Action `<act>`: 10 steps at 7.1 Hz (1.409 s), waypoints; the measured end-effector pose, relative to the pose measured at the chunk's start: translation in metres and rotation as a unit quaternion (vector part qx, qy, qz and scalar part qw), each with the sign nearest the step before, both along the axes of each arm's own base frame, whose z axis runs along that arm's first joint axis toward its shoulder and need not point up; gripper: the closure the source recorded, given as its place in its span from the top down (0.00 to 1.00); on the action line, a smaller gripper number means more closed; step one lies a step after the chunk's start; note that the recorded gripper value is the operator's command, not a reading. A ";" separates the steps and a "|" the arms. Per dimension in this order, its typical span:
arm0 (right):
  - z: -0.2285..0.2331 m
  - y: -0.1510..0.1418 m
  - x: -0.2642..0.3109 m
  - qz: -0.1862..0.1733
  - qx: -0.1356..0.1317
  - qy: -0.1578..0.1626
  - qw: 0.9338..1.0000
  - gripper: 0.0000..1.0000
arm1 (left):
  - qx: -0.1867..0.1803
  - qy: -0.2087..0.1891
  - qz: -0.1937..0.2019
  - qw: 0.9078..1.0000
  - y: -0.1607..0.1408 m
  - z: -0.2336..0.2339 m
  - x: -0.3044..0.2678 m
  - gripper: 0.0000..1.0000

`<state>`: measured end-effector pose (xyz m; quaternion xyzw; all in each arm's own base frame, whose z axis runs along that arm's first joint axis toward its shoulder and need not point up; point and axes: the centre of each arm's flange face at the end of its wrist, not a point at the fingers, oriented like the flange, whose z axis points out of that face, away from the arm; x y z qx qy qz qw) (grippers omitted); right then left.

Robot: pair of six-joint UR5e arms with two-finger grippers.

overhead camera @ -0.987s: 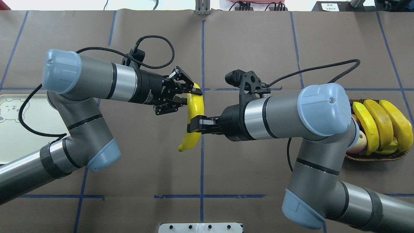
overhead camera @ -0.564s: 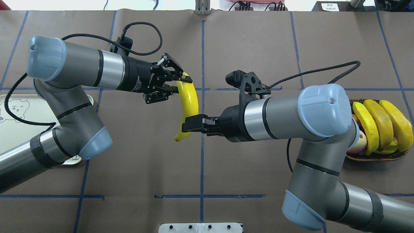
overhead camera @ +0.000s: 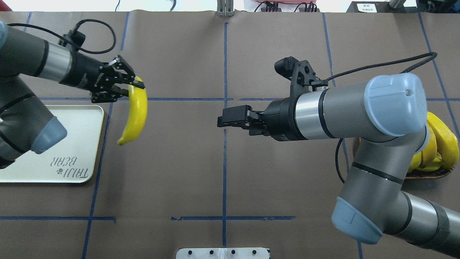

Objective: Transfer all bananas from basket to plate

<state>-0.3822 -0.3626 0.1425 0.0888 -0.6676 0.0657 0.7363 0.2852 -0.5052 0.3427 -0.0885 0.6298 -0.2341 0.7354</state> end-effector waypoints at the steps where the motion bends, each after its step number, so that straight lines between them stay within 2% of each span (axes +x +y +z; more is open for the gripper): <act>1: 0.021 -0.017 0.016 0.010 -0.008 0.024 1.000 1.00 | 0.020 -0.048 -0.004 0.999 0.010 0.068 -0.038 0.00; 2: 0.041 -0.040 0.038 0.012 -0.011 0.059 0.998 1.00 | 0.045 -0.103 -0.005 0.994 0.028 0.137 -0.072 0.00; 3: 0.056 -0.062 0.063 0.003 -0.006 0.102 0.995 1.00 | 0.065 -0.160 -0.003 0.985 0.051 0.200 -0.100 0.00; 5: 0.087 -0.085 0.092 -0.011 0.012 0.162 0.987 1.00 | 0.065 -0.238 -0.007 0.969 0.073 0.276 -0.125 0.00; 7: 0.111 -0.092 0.108 -0.013 0.023 0.188 0.982 1.00 | 0.069 -0.271 -0.003 0.960 0.074 0.308 -0.130 0.00; 10: 0.115 -0.093 0.110 -0.014 0.026 0.192 0.981 1.00 | 0.077 -0.276 -0.001 0.958 0.069 0.309 -0.131 0.00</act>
